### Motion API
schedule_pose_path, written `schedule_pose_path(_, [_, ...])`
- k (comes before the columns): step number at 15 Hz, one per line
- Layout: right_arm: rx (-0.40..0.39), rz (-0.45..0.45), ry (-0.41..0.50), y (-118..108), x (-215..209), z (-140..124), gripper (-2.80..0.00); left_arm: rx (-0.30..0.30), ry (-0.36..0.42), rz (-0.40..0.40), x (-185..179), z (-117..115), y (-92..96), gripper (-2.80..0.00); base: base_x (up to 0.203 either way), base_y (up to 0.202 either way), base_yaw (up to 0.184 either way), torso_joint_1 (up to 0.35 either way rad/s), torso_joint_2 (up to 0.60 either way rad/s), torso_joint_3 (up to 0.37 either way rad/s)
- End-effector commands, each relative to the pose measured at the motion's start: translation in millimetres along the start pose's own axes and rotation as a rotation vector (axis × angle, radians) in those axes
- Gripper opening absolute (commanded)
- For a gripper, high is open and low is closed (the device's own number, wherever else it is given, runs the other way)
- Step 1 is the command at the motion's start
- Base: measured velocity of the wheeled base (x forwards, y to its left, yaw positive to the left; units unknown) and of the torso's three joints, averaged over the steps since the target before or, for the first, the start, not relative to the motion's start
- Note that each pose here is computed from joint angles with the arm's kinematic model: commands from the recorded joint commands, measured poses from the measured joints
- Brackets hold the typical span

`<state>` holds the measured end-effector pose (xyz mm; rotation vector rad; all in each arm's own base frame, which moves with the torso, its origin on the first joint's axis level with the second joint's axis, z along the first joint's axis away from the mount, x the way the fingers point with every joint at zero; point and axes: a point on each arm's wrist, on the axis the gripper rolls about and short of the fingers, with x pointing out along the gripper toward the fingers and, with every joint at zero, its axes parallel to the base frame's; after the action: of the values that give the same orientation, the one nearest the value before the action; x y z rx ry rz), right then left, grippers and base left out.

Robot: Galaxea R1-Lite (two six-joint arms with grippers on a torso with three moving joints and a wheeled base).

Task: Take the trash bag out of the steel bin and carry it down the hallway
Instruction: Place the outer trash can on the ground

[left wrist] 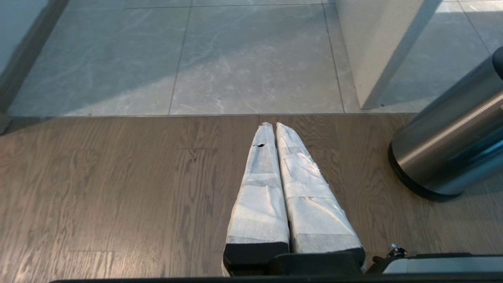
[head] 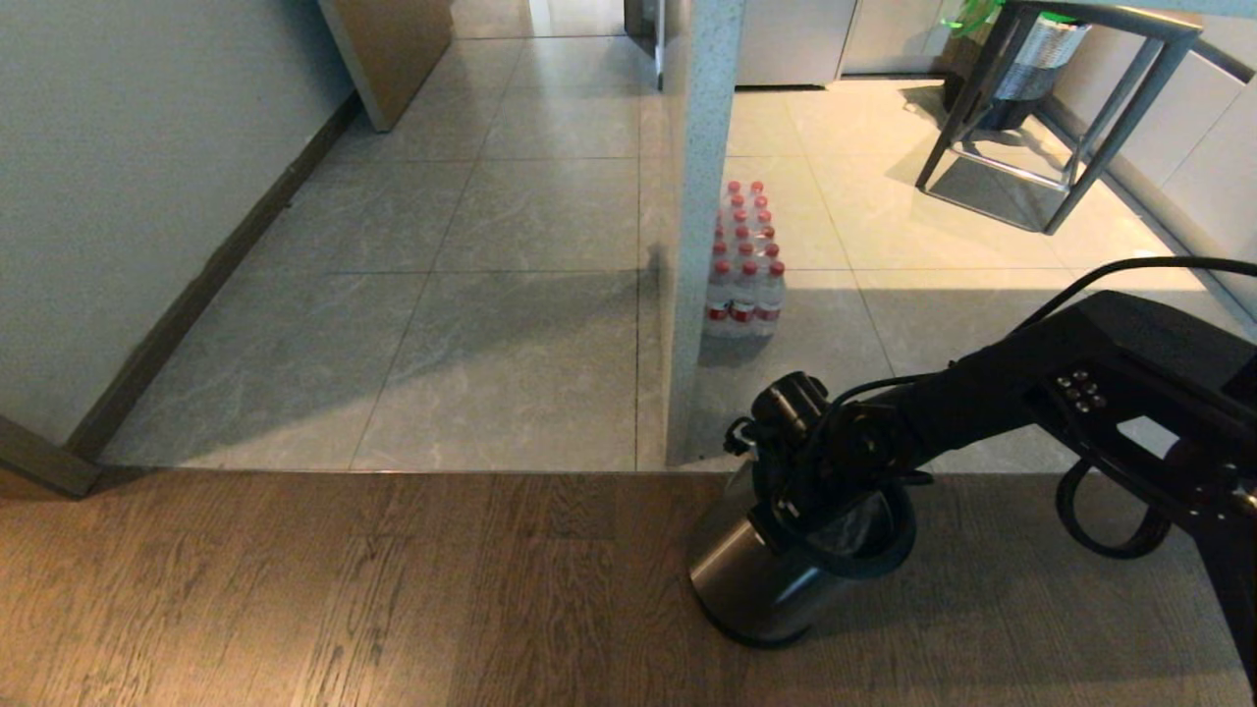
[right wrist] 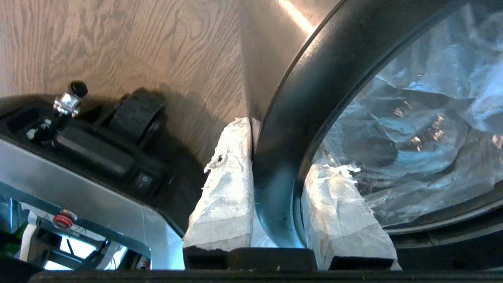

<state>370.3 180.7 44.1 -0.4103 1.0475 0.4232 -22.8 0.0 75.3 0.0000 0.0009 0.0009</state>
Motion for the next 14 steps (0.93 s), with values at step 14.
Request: schedule_pose_path(14, [0.006,-0.032,-0.191,-13.8,-113.9,8.4,-2.8,0.0,0.001,0.001,0.0,0.0,0.0,-2.8,0.0,0.0,0.0,0.0,0.0,0.0])
